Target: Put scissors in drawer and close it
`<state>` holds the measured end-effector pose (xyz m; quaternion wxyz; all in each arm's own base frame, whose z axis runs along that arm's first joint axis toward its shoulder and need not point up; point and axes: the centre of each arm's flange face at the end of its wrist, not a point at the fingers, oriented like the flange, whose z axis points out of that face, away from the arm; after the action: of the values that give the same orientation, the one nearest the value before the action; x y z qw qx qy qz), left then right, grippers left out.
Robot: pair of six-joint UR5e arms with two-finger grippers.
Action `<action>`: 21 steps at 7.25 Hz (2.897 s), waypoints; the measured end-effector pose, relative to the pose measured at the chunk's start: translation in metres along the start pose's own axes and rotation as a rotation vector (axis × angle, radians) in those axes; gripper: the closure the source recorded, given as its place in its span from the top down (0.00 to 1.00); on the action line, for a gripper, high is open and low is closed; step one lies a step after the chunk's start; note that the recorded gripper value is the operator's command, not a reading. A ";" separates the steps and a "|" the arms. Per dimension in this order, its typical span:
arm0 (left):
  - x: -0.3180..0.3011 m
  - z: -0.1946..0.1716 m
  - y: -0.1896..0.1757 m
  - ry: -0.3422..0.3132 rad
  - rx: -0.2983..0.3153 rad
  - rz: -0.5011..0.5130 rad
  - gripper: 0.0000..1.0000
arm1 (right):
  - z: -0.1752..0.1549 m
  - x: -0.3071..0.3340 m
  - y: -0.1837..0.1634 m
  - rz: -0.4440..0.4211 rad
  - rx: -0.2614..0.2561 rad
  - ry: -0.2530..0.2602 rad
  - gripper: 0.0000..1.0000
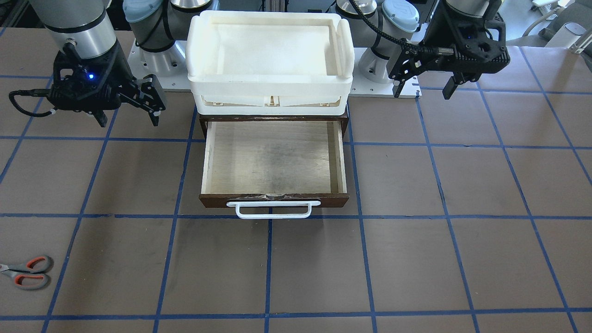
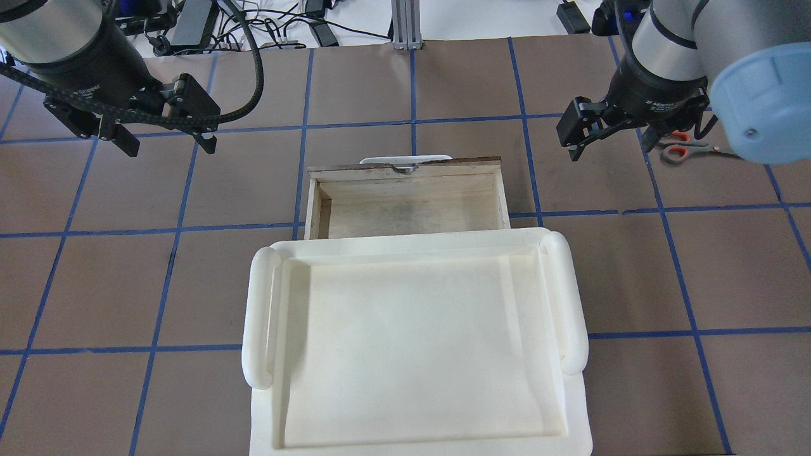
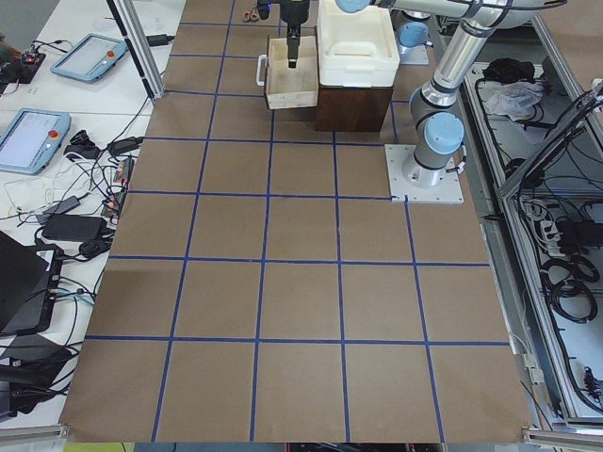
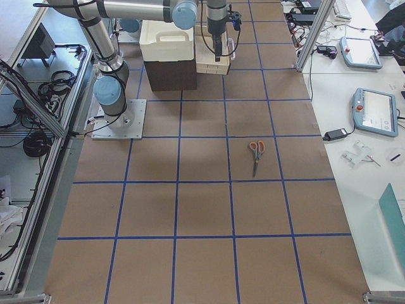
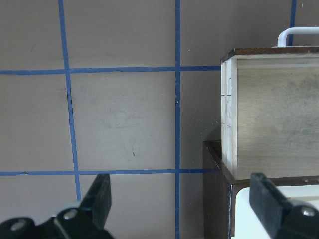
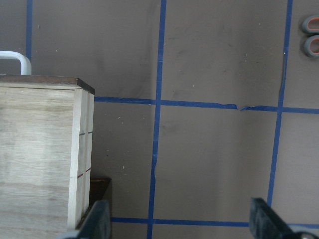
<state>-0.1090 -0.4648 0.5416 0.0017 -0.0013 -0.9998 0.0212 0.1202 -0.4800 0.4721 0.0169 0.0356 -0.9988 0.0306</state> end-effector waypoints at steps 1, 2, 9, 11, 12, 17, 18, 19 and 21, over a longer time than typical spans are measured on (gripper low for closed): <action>0.000 0.000 0.000 0.000 0.000 0.000 1.00 | 0.000 0.000 0.000 0.000 0.000 0.000 1.00; 0.000 0.000 0.000 0.000 0.000 0.000 1.00 | 0.000 0.000 0.000 -0.001 0.000 0.002 1.00; 0.000 0.000 0.000 0.000 0.001 0.000 1.00 | -0.002 0.002 0.001 -0.014 0.005 0.013 1.00; 0.000 0.000 0.000 0.000 0.001 0.000 1.00 | -0.001 0.004 0.000 -0.012 0.000 0.011 1.00; 0.000 0.000 0.000 0.000 0.001 0.000 1.00 | -0.001 0.004 0.000 -0.008 0.003 0.010 1.00; 0.000 0.000 0.000 0.000 0.000 0.000 1.00 | 0.006 0.025 -0.007 -0.187 -0.008 0.011 1.00; 0.000 0.000 0.000 0.000 0.000 0.000 1.00 | 0.013 0.048 -0.012 -0.290 -0.021 0.005 1.00; 0.000 0.000 0.000 0.000 -0.001 0.000 1.00 | 0.025 0.082 -0.020 -0.405 -0.040 -0.009 1.00; 0.000 0.000 0.000 0.000 0.000 0.000 1.00 | 0.060 0.163 -0.042 -0.664 -0.040 -0.015 1.00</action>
<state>-0.1091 -0.4646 0.5418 0.0017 -0.0013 -0.9998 0.0214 -0.0416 -0.5371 0.4204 0.0194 0.3588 -0.9332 0.0035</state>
